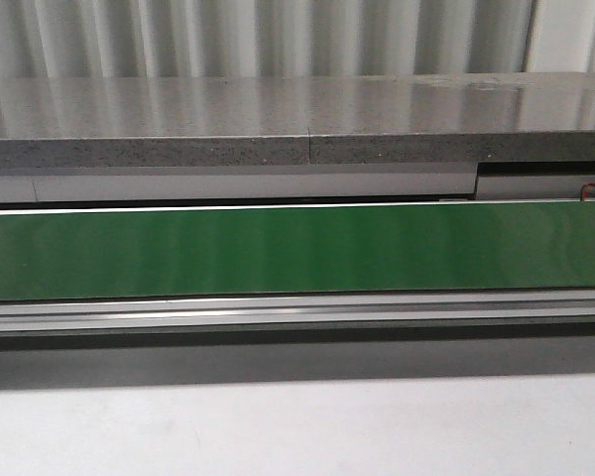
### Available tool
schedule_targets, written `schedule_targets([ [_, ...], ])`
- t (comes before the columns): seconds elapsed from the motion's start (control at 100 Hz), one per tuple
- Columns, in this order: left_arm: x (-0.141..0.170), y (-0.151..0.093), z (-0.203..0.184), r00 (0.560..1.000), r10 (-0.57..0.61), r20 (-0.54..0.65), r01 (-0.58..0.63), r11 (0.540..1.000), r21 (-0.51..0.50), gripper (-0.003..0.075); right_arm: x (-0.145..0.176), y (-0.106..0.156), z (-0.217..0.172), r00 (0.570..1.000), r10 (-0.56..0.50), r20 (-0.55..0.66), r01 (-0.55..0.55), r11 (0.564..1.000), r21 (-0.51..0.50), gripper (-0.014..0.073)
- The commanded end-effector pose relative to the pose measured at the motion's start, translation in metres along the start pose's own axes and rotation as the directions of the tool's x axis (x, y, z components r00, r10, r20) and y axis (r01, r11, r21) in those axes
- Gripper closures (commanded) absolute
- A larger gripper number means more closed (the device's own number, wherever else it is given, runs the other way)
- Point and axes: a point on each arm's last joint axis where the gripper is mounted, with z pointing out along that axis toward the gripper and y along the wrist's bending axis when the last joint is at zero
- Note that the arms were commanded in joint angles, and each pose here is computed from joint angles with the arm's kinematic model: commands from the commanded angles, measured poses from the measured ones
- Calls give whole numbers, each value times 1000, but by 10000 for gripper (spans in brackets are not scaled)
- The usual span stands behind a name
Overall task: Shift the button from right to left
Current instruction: 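Close the right gripper on the button's blue base and lift it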
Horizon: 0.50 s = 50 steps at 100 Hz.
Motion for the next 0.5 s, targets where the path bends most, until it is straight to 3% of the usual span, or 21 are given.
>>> schedule_targets([
  [0.0,5,0,-1,998,-15,65,15,1000,-5,741,-8,-3,-17,998,-17,66,16,1000,17,3],
  [0.49,5,0,-1,998,-15,65,15,1000,-5,741,-10,-10,19,998,-53,-22,54,998,44,29],
])
